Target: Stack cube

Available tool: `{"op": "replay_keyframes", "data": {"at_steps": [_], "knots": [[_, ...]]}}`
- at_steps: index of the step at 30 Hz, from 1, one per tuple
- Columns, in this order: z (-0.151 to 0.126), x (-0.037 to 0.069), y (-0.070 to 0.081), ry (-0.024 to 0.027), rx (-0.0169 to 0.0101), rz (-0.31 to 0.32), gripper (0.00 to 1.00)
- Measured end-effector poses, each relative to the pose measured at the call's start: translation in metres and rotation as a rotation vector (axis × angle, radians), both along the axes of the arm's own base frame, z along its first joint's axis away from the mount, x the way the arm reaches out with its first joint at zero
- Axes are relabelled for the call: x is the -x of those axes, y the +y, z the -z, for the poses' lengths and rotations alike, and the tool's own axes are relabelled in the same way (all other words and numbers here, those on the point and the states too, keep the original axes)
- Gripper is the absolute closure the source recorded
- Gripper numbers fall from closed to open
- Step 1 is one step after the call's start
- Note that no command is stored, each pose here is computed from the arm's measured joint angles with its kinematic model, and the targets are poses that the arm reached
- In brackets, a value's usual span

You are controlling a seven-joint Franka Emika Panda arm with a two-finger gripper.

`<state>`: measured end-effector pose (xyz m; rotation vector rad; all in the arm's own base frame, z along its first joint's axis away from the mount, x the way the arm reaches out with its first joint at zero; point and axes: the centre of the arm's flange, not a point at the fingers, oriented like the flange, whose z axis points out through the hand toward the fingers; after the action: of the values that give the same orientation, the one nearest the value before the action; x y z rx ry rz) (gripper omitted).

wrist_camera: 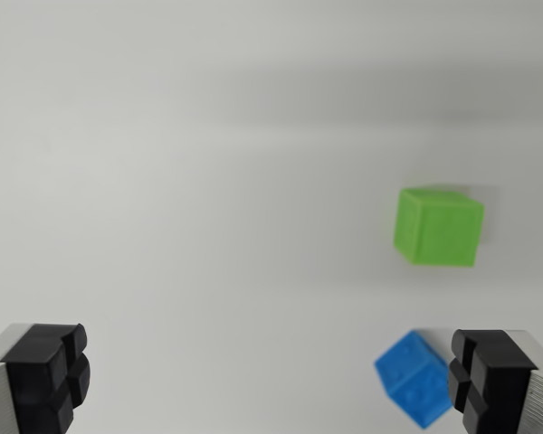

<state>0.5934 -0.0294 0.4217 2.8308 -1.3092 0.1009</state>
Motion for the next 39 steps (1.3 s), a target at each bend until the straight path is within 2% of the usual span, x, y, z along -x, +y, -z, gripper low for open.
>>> {"op": "replay_keyframes", "data": {"at_steps": [5, 15, 20, 29, 34, 39], "knots": [[0.006, 0.001, -0.004, 0.0015, 0.0, -0.001, 0.0], [0.022, 0.004, -0.013, 0.0048, -0.0027, -0.001, 0.0], [0.033, 0.006, -0.02, 0.0081, -0.0054, -0.002, 0.0], [0.052, 0.01, -0.033, 0.0123, -0.0083, -0.004, 0.0], [0.067, 0.012, -0.042, 0.0172, -0.0105, -0.004, 0.0], [0.079, 0.014, -0.05, 0.0187, -0.013, -0.005, 0.0]]}}
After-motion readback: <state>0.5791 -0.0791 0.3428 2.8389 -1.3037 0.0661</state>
